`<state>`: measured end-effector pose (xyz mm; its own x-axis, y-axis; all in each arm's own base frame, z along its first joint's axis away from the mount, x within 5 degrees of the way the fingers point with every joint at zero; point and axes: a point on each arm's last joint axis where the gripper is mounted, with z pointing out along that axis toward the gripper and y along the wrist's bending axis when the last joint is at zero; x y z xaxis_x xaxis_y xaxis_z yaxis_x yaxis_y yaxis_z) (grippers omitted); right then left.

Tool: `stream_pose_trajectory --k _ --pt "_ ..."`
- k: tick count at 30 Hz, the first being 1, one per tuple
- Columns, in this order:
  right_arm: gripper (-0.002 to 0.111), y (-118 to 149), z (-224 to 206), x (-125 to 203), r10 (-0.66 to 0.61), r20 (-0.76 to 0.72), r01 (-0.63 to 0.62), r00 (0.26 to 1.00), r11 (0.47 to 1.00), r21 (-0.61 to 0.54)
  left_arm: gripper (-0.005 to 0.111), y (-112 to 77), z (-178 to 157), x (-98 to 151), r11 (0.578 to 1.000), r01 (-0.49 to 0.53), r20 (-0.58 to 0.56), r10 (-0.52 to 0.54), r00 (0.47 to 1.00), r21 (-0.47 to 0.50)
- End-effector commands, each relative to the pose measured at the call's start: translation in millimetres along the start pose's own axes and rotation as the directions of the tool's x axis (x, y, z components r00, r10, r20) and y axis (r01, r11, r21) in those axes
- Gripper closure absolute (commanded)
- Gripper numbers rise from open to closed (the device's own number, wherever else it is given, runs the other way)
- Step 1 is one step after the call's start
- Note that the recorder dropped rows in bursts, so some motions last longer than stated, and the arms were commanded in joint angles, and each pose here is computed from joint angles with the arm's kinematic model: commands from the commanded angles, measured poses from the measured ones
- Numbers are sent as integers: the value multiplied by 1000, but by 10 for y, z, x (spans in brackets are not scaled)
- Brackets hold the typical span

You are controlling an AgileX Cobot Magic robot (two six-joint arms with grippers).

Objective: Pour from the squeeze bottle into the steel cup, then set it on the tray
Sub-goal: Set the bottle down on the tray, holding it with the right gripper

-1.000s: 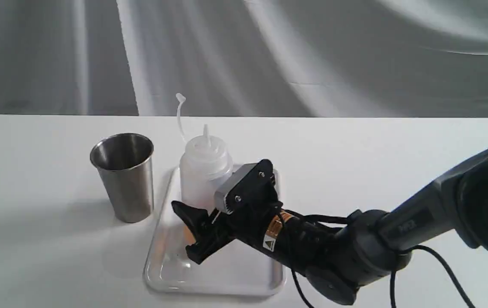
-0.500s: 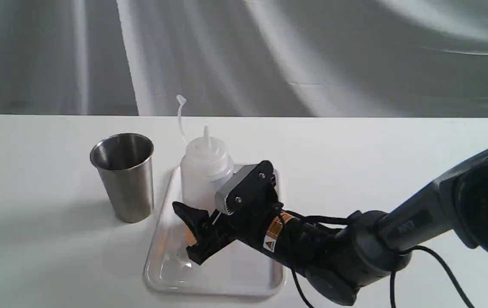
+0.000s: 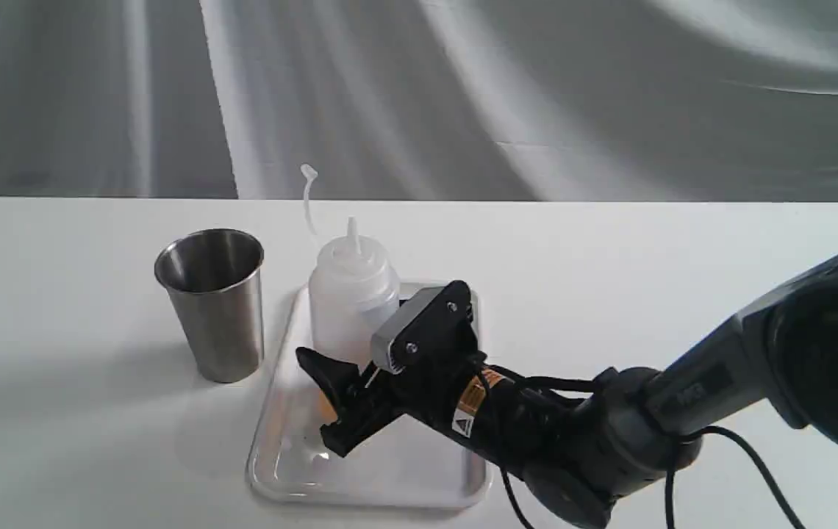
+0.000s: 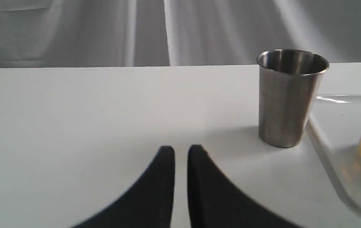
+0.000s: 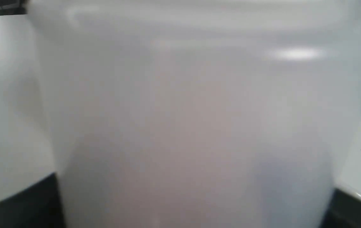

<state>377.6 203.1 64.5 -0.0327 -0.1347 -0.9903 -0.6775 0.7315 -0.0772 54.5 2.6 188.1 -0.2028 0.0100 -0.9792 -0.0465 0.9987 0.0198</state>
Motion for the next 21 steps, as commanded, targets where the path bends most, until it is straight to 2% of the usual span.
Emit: stream_pose_trajectory --k 1,14,17,21 --pt "108 0 2 58 0 -28 0 1000 1000 0 98 -5 2 6 1000 5 7 -5 1000 9" --pt "106 1 3 44 3 -12 -3 1000 1000 -1 98 -5 2 6 1000 2 7 -2 1000 8" --pt "94 1 3 44 3 -12 -3 1000 1000 -1 98 -5 2 6 1000 2 7 -2 1000 8" --pt "66 6 3 44 0 -12 0 1000 1000 -6 98 -5 2 6 1000 6 7 -6 1000 9"
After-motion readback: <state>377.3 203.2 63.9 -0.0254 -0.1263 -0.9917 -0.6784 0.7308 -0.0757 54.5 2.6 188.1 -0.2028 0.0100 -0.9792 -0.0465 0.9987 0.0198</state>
